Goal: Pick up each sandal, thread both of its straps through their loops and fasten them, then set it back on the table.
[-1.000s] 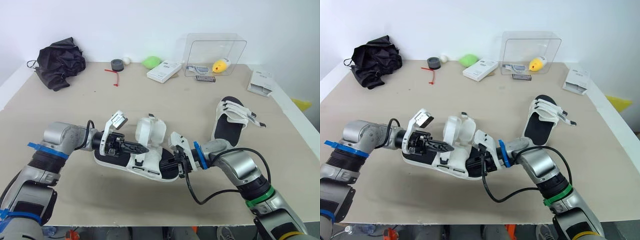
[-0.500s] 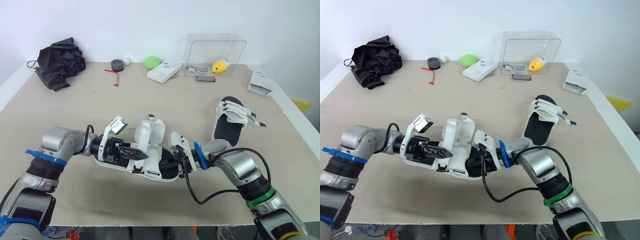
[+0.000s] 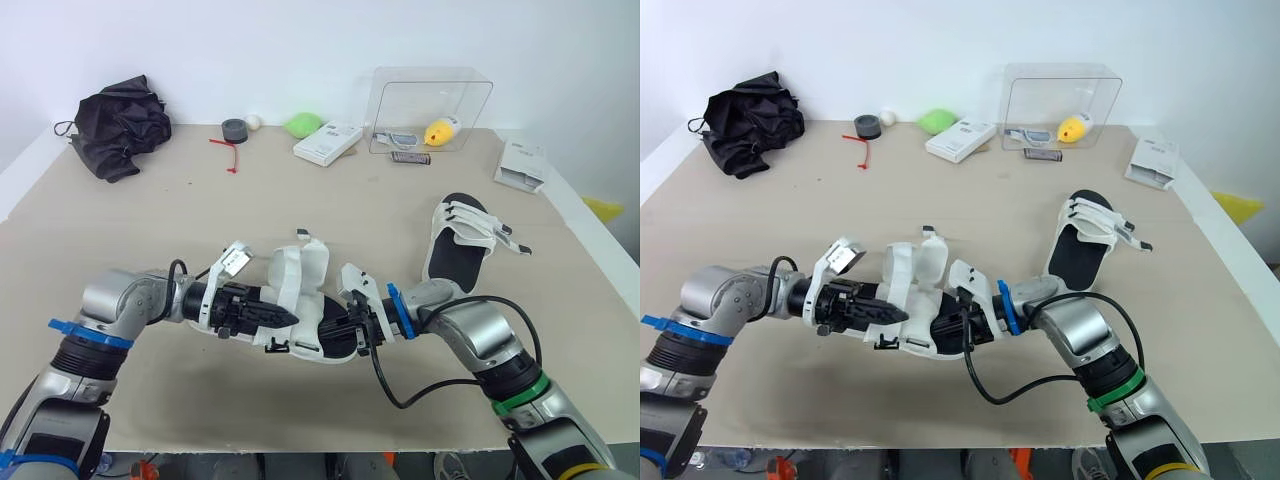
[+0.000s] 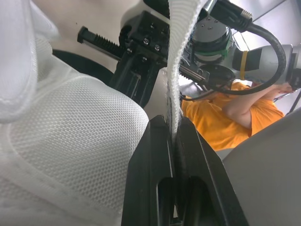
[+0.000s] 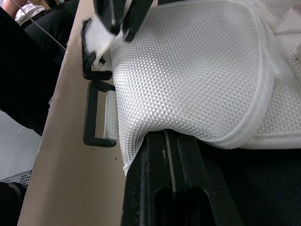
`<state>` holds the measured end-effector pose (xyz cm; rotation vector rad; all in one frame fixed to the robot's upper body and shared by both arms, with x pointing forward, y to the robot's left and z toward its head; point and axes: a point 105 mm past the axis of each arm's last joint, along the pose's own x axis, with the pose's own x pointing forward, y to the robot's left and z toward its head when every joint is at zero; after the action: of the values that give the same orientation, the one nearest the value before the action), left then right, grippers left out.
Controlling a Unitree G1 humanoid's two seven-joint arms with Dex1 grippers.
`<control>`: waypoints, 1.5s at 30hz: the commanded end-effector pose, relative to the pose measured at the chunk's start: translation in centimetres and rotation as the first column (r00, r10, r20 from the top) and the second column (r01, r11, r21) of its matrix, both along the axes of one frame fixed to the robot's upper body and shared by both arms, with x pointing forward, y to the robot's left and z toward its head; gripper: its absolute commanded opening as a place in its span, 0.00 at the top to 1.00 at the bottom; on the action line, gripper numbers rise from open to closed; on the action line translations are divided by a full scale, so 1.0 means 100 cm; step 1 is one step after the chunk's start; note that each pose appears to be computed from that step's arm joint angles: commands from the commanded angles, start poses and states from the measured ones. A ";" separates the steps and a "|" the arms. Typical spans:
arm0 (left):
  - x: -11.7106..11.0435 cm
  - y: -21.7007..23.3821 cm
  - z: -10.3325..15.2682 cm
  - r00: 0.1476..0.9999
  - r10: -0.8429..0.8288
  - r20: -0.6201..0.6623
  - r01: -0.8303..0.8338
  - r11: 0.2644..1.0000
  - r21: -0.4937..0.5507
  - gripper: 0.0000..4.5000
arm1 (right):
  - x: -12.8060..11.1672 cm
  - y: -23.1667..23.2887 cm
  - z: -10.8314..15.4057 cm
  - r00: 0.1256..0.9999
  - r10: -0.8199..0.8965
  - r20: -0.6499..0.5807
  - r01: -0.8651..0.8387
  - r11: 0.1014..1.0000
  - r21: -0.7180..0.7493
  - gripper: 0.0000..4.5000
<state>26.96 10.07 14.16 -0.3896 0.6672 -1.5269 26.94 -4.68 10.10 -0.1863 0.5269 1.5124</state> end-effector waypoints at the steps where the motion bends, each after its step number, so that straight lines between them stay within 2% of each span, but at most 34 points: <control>1: -0.001 0.003 0.006 1.000 -0.003 0.026 0.003 1.000 -0.017 0.99 | -0.011 0.001 -0.019 0.996 0.021 -0.081 -0.025 0.999 -0.041 1.00; 9: 0.001 0.003 0.010 0.997 0.010 0.079 -0.005 0.998 -0.068 0.99 | -0.012 0.001 -0.019 0.996 0.021 -0.082 -0.025 0.999 -0.041 1.00; 14: -0.009 0.003 -0.004 0.987 -0.047 0.157 0.048 0.999 -0.002 0.99 | -0.013 0.000 -0.019 0.996 0.023 -0.084 -0.027 0.999 -0.041 1.00; 21: -0.005 0.003 -0.017 0.968 -0.042 0.248 0.037 0.999 0.025 0.99 | -0.012 0.001 -0.017 0.996 0.025 -0.083 -0.028 0.999 -0.039 1.00; 26: -0.010 0.004 -0.012 0.959 -0.075 0.274 0.074 0.997 0.014 0.99 | -0.013 -0.001 -0.018 0.996 0.023 -0.086 -0.027 0.999 -0.041 1.00; 29: -0.018 0.001 -0.004 0.964 -0.099 0.248 0.103 0.995 -0.004 0.99 | -0.013 0.000 -0.019 0.996 0.023 -0.088 -0.027 0.999 -0.042 1.00; 32: -0.030 0.002 -0.002 0.963 -0.149 0.223 0.149 0.989 0.017 0.99 | -0.013 0.002 -0.019 0.996 0.027 -0.089 -0.031 0.999 -0.038 1.00; 35: -0.033 0.005 -0.005 0.957 -0.161 0.243 0.154 0.987 0.048 0.99 | -0.013 0.003 -0.018 0.996 0.029 -0.088 -0.032 0.999 -0.036 1.00; 42: -0.021 0.011 -0.021 0.940 -0.078 0.333 0.042 0.993 0.113 0.99 | -0.013 0.003 -0.018 0.995 0.035 -0.088 -0.039 0.999 -0.036 1.00; 43: -0.022 0.010 -0.020 0.941 -0.077 0.328 0.046 0.994 0.101 0.86 | -0.013 0.003 -0.018 0.995 0.036 -0.088 -0.040 0.999 -0.036 1.00; 44: -0.024 0.009 -0.018 0.942 -0.084 0.323 0.058 0.994 0.090 0.83 | -0.013 0.003 -0.018 0.995 0.038 -0.088 -0.041 0.998 -0.037 1.00; 45: -0.024 0.008 -0.016 0.939 -0.083 0.333 0.059 0.995 0.081 0.73 | -0.013 0.003 -0.018 0.995 0.040 -0.087 -0.043 0.998 -0.038 1.00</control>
<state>24.29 10.64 12.67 -0.0687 0.4724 -1.6212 26.57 -4.39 9.90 -0.1713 0.5421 1.5359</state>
